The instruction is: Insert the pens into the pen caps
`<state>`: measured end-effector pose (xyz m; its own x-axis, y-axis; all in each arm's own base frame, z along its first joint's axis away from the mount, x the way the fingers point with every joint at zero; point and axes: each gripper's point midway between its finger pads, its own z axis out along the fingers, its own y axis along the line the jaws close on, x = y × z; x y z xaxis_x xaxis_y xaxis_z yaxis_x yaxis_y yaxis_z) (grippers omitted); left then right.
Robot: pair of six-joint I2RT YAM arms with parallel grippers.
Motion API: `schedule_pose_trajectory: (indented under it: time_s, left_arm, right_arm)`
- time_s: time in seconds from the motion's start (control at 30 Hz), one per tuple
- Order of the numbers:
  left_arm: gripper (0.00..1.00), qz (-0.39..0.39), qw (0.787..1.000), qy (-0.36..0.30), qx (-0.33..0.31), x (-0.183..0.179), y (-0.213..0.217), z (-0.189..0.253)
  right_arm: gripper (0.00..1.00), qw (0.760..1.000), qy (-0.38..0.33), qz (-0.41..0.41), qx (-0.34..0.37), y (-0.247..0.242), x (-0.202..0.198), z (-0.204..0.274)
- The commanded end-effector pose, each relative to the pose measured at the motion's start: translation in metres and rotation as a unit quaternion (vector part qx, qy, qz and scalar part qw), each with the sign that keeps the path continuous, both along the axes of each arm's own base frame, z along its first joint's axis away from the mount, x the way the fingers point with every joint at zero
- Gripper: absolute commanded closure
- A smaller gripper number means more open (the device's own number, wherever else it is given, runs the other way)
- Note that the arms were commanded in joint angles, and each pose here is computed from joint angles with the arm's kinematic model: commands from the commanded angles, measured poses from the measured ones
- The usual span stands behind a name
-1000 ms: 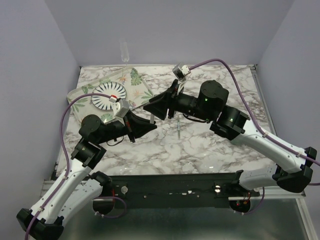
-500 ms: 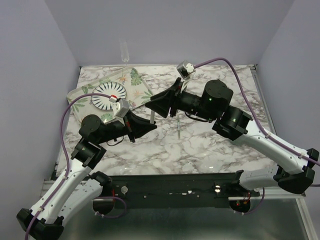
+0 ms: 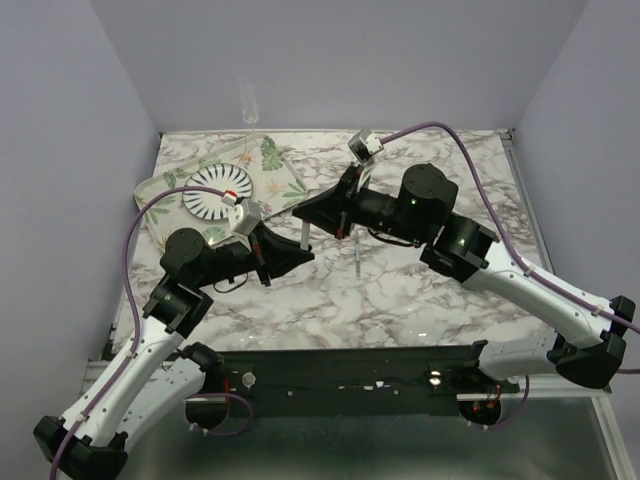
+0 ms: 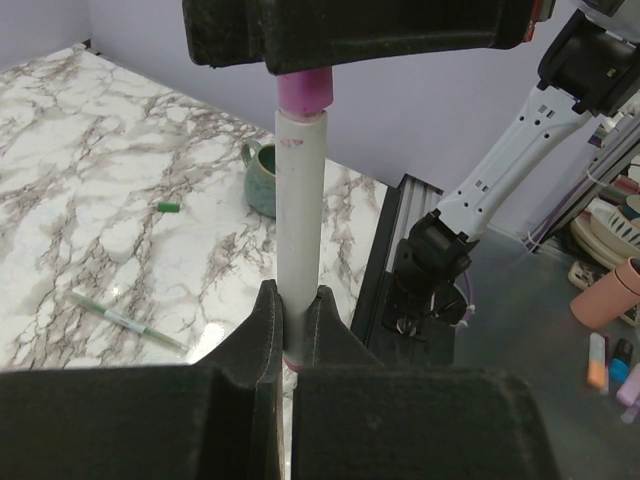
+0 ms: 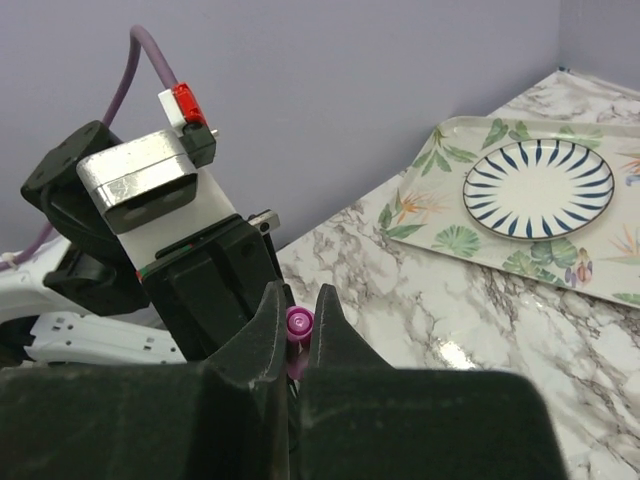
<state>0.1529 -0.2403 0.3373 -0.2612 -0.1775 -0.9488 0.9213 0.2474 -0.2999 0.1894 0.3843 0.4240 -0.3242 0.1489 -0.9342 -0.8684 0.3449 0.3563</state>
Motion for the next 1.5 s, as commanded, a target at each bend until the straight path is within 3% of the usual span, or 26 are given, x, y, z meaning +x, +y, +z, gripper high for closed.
schedule_pose_trajectory:
  time_s: [0.0,0.23,0.37,0.77,1.0,1.47]
  left_arm:
    - [1.00,-0.014,1.000,-0.026,-0.010,-0.006,-0.001,0.009]
    - [1.00,-0.016,0.999,-0.044,-0.019,-0.006,-0.002,0.017]
    - [1.00,-0.029,0.999,-0.033,-0.017,-0.005,-0.006,0.018]
    - [1.00,0.091,0.994,-0.066,-0.018,0.040,0.005,0.031]
    - [1.00,0.109,0.992,-0.068,-0.017,0.057,0.001,0.041]
    - [1.00,0.111,0.991,-0.068,-0.023,0.082,-0.010,0.068]
  right_arm:
    - [0.99,0.999,0.009,0.032,-0.039,0.001,-0.011,-0.031]
    - [0.99,0.991,-0.002,0.107,-0.080,0.002,-0.035,-0.058]
    - [0.99,0.988,0.003,0.101,-0.120,-0.003,-0.032,-0.083]
    - [0.99,0.981,0.062,0.091,-0.158,-0.012,-0.037,-0.128]
    - [0.99,0.977,0.104,0.063,-0.176,-0.022,-0.037,-0.163]
    - [0.99,0.969,0.145,0.082,-0.181,-0.032,-0.061,-0.207]
